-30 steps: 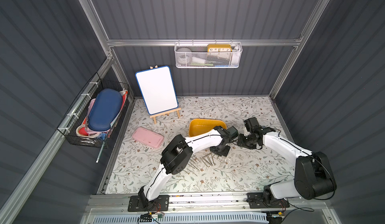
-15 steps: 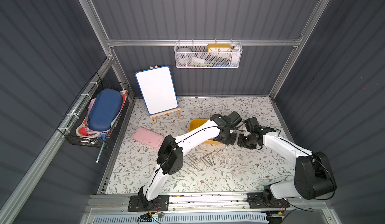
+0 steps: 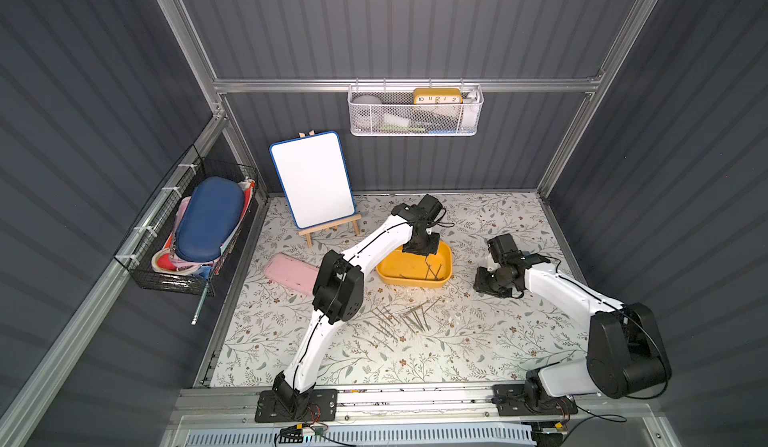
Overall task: Put the nails on the desktop into the storage box
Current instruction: Place the nail in the storage box.
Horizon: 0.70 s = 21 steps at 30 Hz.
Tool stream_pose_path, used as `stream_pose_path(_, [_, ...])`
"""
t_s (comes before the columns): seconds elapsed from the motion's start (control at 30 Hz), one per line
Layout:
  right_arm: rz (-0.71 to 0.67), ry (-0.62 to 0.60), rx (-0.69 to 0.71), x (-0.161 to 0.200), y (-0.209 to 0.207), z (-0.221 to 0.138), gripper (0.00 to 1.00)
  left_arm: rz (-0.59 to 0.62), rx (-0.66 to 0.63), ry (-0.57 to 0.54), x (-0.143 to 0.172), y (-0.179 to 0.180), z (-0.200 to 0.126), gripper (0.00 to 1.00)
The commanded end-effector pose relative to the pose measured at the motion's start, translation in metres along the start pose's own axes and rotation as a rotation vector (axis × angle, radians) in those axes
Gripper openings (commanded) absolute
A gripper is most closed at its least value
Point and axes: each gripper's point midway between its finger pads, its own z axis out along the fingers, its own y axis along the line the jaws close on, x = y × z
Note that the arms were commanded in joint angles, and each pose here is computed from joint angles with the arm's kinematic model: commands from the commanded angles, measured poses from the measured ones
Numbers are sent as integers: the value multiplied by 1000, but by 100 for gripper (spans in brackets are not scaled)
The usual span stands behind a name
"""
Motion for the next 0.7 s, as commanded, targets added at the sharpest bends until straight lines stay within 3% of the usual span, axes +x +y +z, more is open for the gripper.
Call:
stream_pose_path(0.0, [-4, 11, 18, 2, -5, 4, 38, 26, 26, 35, 13, -8, 19, 0])
stream_pose_path(0.3, [-6, 27, 20, 5, -7, 10, 38, -33, 30, 94, 36, 0, 49, 0])
stream_pose_path(0.37, [-6, 28, 19, 5, -6, 10, 38, -44, 32, 90, 35, 0, 48, 9])
stream_pose_path(0.47, [-4, 32, 14, 6, -6, 10, 39, -46, 33, 63, 28, -2, 37, 33])
stream_pose_path(0.67, [-3, 32, 10, 8, -6, 10, 39, -23, 5, -17, 19, -7, -10, 40])
